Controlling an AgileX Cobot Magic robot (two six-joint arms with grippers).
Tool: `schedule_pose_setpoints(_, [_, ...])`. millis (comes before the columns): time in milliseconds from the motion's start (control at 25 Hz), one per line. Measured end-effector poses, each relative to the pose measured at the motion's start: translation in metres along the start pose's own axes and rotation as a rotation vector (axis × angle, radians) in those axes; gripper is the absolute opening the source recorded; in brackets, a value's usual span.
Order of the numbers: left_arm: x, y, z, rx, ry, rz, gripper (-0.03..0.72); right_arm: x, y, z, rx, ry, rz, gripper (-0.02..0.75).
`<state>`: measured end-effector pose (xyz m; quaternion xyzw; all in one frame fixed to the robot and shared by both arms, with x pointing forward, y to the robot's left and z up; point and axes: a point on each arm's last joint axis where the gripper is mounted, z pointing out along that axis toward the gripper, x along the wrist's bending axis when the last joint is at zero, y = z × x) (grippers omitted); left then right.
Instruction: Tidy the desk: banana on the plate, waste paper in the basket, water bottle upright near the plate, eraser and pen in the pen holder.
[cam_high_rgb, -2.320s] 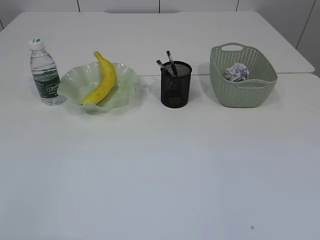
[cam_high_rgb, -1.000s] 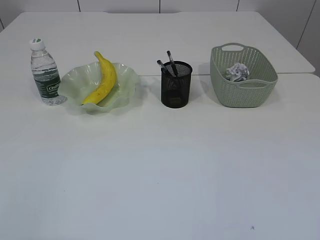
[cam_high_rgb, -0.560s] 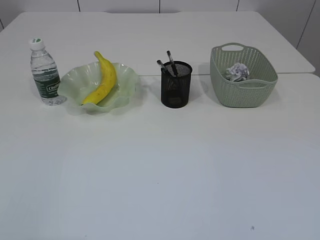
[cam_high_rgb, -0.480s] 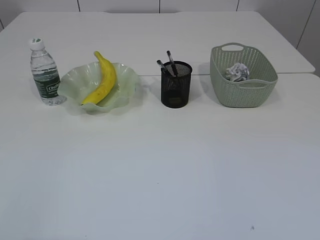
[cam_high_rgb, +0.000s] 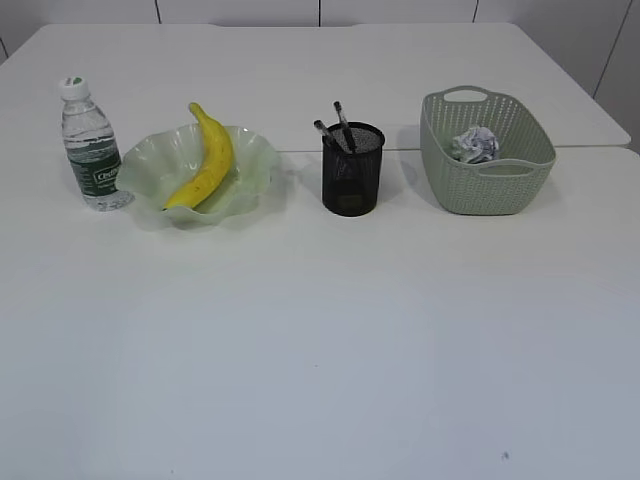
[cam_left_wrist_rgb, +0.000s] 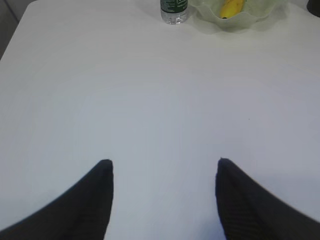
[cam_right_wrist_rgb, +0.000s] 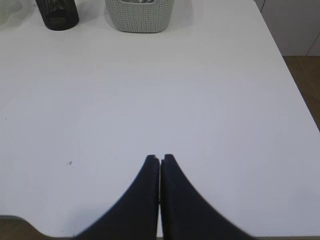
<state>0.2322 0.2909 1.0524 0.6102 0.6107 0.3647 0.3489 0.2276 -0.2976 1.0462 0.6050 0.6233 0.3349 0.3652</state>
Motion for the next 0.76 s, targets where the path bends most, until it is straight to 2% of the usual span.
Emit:
schedule_pose_setpoints(240, [0.0,0.0,0.0,0.0,0.0,0.0,0.471,0.0003,0.0,0.0,0.0,0.003,0.002,0.014])
schedule_pose_setpoints(320, [0.0,0.0,0.0,0.0,0.0,0.0,0.472,0.0003,0.0,0.0,0.0,0.003,0.002,0.094])
schedule_pose_setpoints(480, [0.0,0.0,0.0,0.0,0.0,0.0,0.472,0.0003,0.0,0.0,0.0,0.003,0.002,0.31])
schedule_pose_setpoints(600, [0.0,0.0,0.0,0.0,0.0,0.0,0.472,0.0003,0.0,0.0,0.0,0.003,0.002,0.354])
schedule_pose_setpoints(760, [0.0,0.0,0.0,0.0,0.0,0.0,0.472,0.0003,0.0,0.0,0.0,0.003,0.002,0.364])
